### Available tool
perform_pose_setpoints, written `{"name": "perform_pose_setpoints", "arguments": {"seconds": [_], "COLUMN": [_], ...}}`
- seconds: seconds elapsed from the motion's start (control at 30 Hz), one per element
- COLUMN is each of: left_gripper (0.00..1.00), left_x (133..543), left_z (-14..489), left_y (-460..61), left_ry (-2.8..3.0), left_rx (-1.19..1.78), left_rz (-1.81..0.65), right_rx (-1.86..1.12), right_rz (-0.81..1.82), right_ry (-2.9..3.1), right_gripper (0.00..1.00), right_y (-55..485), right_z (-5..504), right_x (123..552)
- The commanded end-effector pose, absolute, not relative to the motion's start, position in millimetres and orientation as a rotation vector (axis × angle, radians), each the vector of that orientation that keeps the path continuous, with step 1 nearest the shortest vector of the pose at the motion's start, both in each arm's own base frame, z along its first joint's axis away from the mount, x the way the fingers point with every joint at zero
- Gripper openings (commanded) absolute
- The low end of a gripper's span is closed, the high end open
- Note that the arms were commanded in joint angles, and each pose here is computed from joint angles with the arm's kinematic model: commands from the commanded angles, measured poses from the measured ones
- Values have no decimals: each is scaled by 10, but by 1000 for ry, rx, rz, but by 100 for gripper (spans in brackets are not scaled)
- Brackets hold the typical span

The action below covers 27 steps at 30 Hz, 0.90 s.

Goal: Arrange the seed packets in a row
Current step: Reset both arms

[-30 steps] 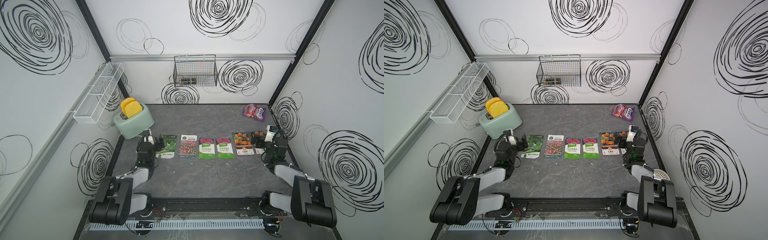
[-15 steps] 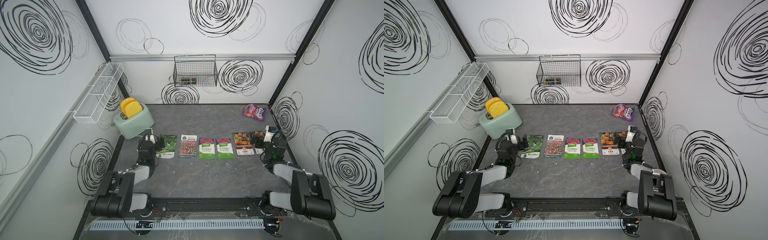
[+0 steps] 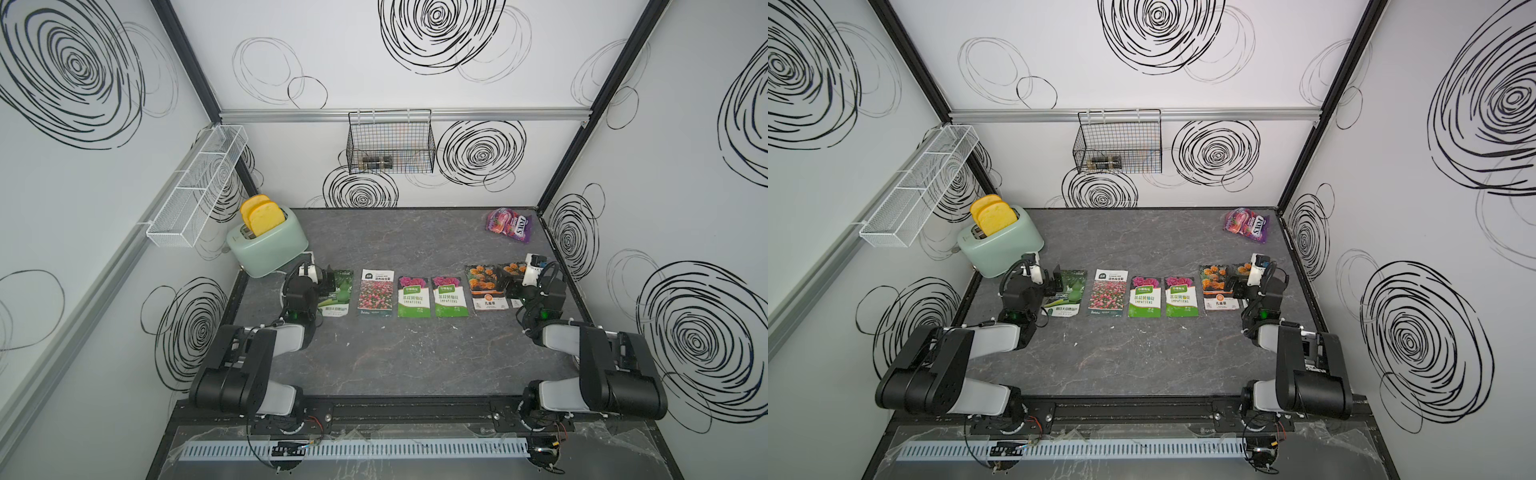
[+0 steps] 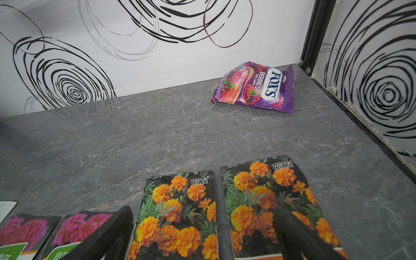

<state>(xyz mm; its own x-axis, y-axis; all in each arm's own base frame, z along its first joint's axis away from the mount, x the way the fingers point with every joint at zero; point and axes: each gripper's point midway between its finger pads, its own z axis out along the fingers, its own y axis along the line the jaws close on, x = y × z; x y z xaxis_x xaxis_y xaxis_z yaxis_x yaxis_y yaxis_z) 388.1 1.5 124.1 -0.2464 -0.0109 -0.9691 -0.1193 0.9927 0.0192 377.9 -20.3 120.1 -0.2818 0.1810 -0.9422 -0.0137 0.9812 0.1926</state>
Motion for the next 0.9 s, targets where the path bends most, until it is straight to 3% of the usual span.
{"name": "perform_pose_setpoints", "arguments": {"seconds": [0.0,0.3,0.6,0.87], "left_gripper": [96,96,96,96], "left_x": [3882,3650,3738,3729], "left_z": [1476,1565,1512,1501], "left_y": [67,169,149,144], "left_ry": [1717,1619,1653,1652], "left_rx": [-123,-211,-190,-184], "left_rz": [134,195,173,164], "right_rx": [95,91,23,5], "right_rz": [163,111,76,63], "right_ry": [1784,1732,1651,1776], "right_gripper": [98,98,98,98], "right_y": [-194,-183,-82,7], "right_z": [1329,1334,1297,1157], "right_x": [3760,3691,3591,3807]}}
